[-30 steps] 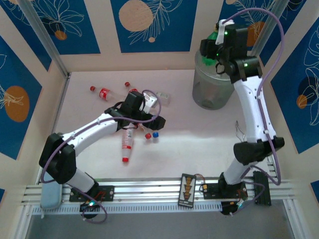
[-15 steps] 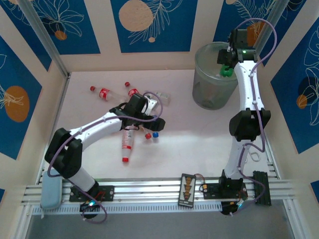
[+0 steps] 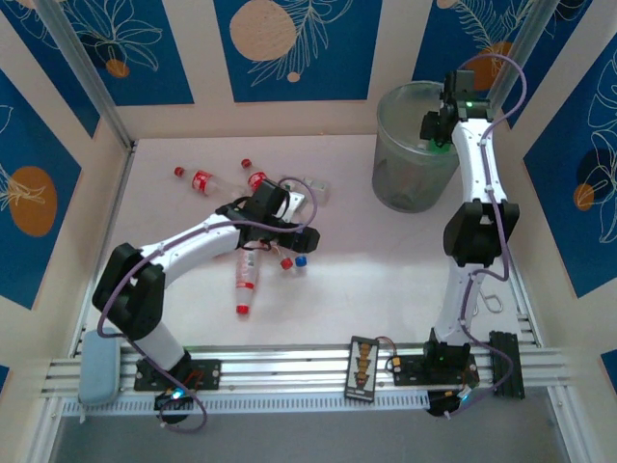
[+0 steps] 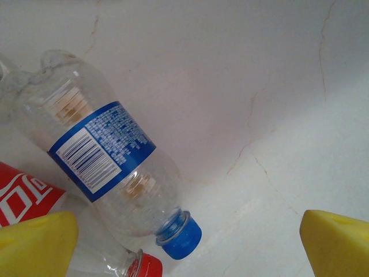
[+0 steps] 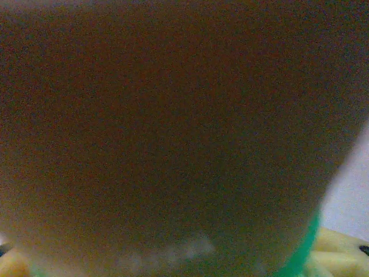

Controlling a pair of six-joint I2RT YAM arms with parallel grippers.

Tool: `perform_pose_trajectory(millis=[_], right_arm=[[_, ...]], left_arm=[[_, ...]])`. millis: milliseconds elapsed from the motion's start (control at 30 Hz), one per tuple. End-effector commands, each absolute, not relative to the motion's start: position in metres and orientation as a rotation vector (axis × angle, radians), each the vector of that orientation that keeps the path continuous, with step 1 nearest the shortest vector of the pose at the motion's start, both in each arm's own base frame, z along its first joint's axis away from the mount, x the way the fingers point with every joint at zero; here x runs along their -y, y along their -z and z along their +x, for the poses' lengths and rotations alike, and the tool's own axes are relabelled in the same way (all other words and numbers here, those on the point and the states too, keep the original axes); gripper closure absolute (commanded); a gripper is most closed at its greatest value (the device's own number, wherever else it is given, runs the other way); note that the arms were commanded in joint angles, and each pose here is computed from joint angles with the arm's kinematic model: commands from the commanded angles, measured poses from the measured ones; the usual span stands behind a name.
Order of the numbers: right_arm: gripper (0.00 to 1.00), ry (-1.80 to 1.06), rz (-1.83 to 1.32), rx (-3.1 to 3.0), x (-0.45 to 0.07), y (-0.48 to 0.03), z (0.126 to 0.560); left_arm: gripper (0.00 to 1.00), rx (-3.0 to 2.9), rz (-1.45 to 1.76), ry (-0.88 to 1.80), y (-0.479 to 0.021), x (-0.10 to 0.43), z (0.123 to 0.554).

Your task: Put the plastic bottles in the bin

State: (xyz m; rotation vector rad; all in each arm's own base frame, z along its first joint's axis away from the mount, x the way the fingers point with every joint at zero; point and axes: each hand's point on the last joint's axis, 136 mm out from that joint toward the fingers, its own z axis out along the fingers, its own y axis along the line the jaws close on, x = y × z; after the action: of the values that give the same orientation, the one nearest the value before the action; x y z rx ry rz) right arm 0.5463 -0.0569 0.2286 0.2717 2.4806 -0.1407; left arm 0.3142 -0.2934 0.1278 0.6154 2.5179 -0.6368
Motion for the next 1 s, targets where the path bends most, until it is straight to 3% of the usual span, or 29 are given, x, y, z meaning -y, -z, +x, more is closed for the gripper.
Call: perform_pose_trajectory(millis=[0, 333, 600, 767, 967], right_arm=[[0.5, 0.129, 0.27, -2.541, 0.059, -0.199, 0.55], [0.45, 0.148, 0.272, -2.605, 0.063, -0.157, 0.557], [0.32, 0.187, 0.274, -2.652, 0.066, -0.13, 0.551], [0.23, 0.176, 0.258, -2.65, 0.063, -0.134, 0.551], [0.2, 0.163, 0.236, -2.626, 0.058, -0.153, 0.552]], left_arm=[[0.02, -2.57, 0.559, 0.591, -0.123, 0.29, 0.317], [0.03, -2.606, 0.508, 0.577, -0.115, 0.284, 0.314], [0.03, -2.602, 0.467, 0.556, -0.119, 0.276, 0.31], [0.02, -2.63, 0.418, 0.541, -0.115, 0.268, 0.304], [0.02, -2.633, 0.384, 0.533, -0.116, 0.262, 0.3]])
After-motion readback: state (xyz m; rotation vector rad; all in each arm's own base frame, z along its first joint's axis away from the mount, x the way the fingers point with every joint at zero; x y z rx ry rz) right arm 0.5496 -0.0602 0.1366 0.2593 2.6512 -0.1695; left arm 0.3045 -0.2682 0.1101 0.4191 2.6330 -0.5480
